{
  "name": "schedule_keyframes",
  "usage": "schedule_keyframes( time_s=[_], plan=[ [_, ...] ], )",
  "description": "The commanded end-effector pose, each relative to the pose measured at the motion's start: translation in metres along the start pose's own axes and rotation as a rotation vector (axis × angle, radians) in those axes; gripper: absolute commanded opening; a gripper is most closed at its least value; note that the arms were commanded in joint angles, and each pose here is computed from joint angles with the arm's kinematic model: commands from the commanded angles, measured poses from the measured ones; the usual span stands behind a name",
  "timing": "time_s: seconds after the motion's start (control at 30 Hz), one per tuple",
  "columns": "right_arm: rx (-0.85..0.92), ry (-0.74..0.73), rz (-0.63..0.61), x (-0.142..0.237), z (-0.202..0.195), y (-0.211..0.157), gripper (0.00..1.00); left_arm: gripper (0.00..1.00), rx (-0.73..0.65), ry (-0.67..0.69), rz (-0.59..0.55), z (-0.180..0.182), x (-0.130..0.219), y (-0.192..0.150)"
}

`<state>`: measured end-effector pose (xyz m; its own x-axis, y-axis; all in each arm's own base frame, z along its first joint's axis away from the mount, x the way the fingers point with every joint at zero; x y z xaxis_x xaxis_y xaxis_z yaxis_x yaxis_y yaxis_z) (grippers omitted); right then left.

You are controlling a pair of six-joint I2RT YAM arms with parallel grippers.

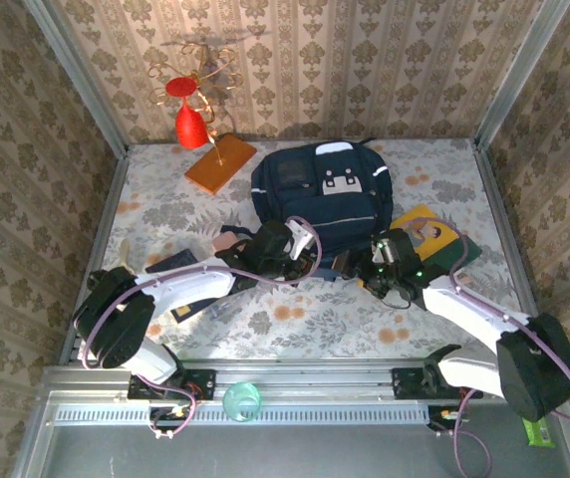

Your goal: Pack books, pencil case, and school supplies into a backpack

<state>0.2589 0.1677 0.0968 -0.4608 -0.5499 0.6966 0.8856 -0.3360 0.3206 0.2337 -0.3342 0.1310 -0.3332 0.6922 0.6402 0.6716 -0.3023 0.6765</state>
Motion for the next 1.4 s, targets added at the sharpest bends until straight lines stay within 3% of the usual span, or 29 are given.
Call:
schedule_keyframes(
  time_s=[0.0,0.13,0.27,0.43,0.5,0.9,1.37],
  plan=[
    [-0.034,0.059,-0.111,-0.009,0.016,0.024,0.84,0.0,-0.012,-0.05,-0.059,-0.018,0.012,0.022],
    [-0.013,0.027,-0.154,-0.013,0.011,0.032,0.73,0.0,-0.012,-0.044,-0.062,-0.016,0.014,0.019],
    [0.015,-0.056,-0.189,-0.009,-0.005,0.038,0.4,0.0,-0.008,-0.039,-0.066,-0.013,0.016,0.016],
    [0.036,-0.041,-0.209,0.014,-0.005,0.054,0.1,0.0,-0.002,0.042,-0.03,0.011,0.021,0.004],
    [0.076,-0.044,-0.205,0.027,-0.002,0.059,0.03,0.0,0.008,0.086,-0.02,0.027,0.025,0.0],
    [0.079,-0.056,-0.242,0.082,-0.022,0.096,0.0,0.0,0.069,0.205,-0.057,0.091,0.038,0.011],
    [0.091,-0.019,-0.244,0.089,-0.011,0.108,0.0,0.0,0.205,0.237,-0.108,0.173,0.035,0.035]
  ],
)
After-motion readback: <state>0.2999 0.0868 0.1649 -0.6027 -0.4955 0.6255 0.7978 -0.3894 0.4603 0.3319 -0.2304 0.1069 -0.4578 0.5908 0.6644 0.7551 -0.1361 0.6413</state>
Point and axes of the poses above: each hand's point on the last joint's axis, 136 mm out from that joint toward the fingers, its own x axis back along the fingers, its own z axis along the line the jaws close on, y = z × x, the point moved 2 cm from there along x, back along the fingers, and after that the axes turned 9 degrees about x, right-handed, at the moved point
